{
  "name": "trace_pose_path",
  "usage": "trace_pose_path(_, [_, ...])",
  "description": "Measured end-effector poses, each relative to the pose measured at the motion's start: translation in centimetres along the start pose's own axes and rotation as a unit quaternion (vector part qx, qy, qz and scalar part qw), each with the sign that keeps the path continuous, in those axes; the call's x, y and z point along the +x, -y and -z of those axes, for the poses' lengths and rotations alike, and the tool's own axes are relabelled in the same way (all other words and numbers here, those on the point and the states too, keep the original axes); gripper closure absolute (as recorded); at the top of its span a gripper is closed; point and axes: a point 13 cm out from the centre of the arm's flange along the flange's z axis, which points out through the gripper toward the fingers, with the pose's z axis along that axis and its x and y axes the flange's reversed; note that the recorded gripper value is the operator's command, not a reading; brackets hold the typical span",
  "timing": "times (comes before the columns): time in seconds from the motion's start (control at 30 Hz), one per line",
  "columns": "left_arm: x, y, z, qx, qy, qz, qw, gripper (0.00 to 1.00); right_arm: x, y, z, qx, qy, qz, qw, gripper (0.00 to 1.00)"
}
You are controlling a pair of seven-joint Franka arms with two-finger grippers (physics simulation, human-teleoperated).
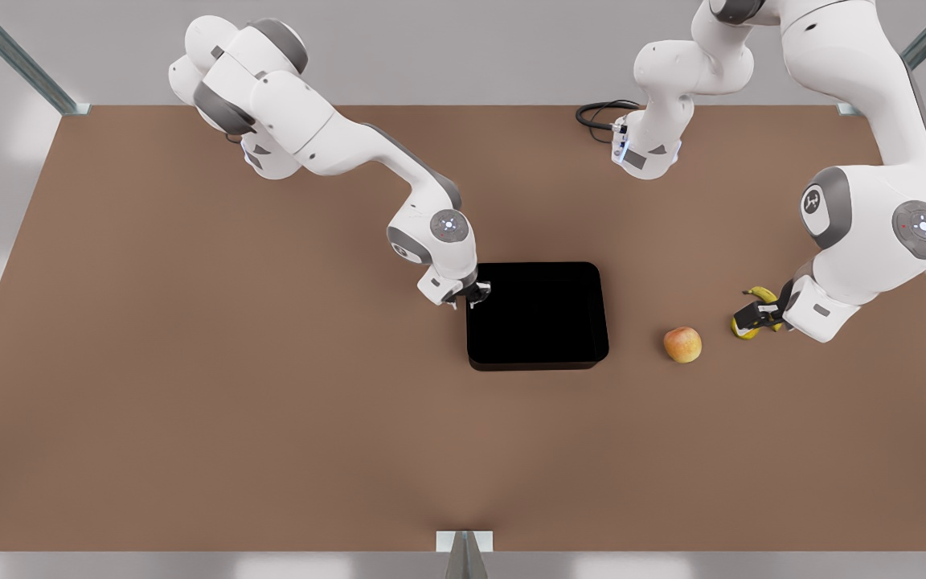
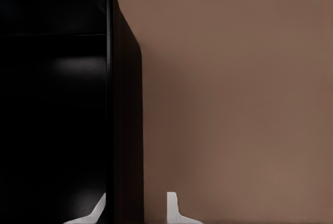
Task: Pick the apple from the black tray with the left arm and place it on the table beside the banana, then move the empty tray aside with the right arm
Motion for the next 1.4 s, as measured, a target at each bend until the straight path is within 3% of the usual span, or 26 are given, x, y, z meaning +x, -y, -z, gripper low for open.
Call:
trace_pose_path(0.2, [0.0,0.2,0.0,0.000,0.000,-0.002,1.000,0.00,0.5,0.2,-1.0,0.003,-0.007,0.002,1.000,0.51])
trace_pose_path(0.4, [0.0,0.3,-0.1,0.000,-0.001,-0.002,1.000,0.00,0.5,0.2,-1.3,0.003,-0.009,0.003,1.000,0.76])
trace_pose_path(0.63, [0.0,0.3,-0.1,0.000,-0.001,-0.002,1.000,0.00,-0.7,-1.2,0.6,-0.013,0.004,0.004,1.000,0.86])
trace_pose_path(0.97, [0.1,0.5,-0.1,0.000,-0.001,-0.002,1.000,0.00,-5.0,0.3,8.7,-0.015,0.042,0.002,0.999,0.89])
trace_pose_path(1.4, [0.1,0.6,-0.1,0.000,-0.001,-0.001,1.000,0.00,-15.5,19.4,18.8,0.018,-0.001,-0.068,0.998,0.91])
